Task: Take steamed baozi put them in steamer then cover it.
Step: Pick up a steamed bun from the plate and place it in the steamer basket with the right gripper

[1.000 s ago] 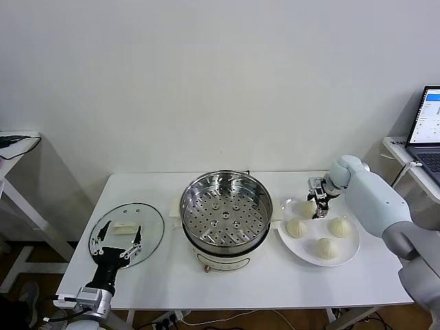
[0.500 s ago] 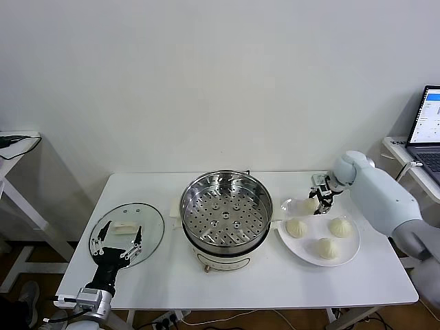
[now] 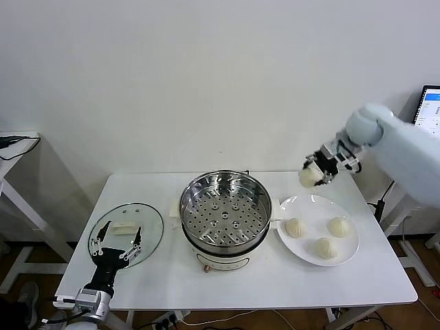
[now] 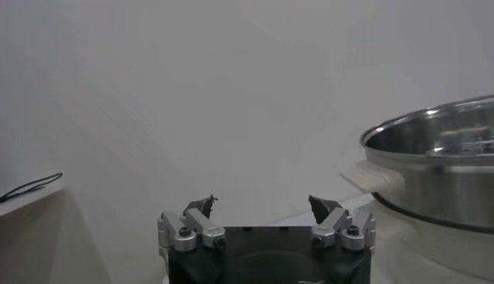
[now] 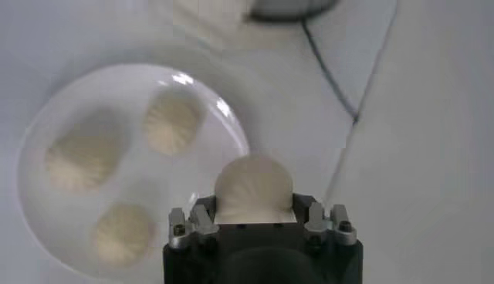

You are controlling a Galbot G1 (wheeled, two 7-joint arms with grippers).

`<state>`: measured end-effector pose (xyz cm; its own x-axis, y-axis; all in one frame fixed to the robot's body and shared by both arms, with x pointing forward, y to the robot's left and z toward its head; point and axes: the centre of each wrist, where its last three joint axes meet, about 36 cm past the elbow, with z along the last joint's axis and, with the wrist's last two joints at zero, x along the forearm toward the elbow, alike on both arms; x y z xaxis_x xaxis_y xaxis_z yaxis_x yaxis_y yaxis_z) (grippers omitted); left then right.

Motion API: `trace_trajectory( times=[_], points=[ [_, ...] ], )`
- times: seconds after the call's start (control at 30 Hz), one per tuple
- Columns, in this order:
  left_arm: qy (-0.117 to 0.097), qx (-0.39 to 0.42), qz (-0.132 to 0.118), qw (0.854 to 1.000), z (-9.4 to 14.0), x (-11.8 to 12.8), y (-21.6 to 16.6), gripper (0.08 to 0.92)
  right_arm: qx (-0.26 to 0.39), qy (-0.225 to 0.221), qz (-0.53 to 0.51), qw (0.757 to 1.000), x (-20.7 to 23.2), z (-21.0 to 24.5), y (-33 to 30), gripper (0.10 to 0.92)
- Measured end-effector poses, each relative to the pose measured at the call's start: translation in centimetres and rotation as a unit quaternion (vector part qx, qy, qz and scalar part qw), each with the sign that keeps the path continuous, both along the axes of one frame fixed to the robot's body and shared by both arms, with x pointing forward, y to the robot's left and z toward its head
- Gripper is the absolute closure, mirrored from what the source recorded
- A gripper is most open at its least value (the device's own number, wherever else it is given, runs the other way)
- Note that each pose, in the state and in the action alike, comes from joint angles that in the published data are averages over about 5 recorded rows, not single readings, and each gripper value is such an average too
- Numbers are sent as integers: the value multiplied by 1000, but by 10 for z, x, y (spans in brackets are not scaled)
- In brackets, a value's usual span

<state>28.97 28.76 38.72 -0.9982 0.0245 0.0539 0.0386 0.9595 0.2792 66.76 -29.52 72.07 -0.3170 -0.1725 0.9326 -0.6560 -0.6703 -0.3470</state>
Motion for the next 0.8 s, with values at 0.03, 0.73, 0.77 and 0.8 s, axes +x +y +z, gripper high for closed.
trace_trajectory(
  times=[0.03, 0.73, 0.77, 0.8],
  points=[
    [0, 0, 0, 1000, 0, 0, 0, 177, -8, -4, 20, 1000, -3, 8, 11, 352],
    [3, 10, 9, 1000, -1, -4, 16, 177, -111, -8, 335, 936, -16, 0, 201, 352],
    [3, 10, 10, 1000, 0, -5, 18, 177, -112, -6, 341, 933, -14, -5, 205, 352],
    [3, 11, 11, 1000, 0, -5, 19, 177, -112, -4, 346, 931, -13, -10, 209, 352]
  ],
)
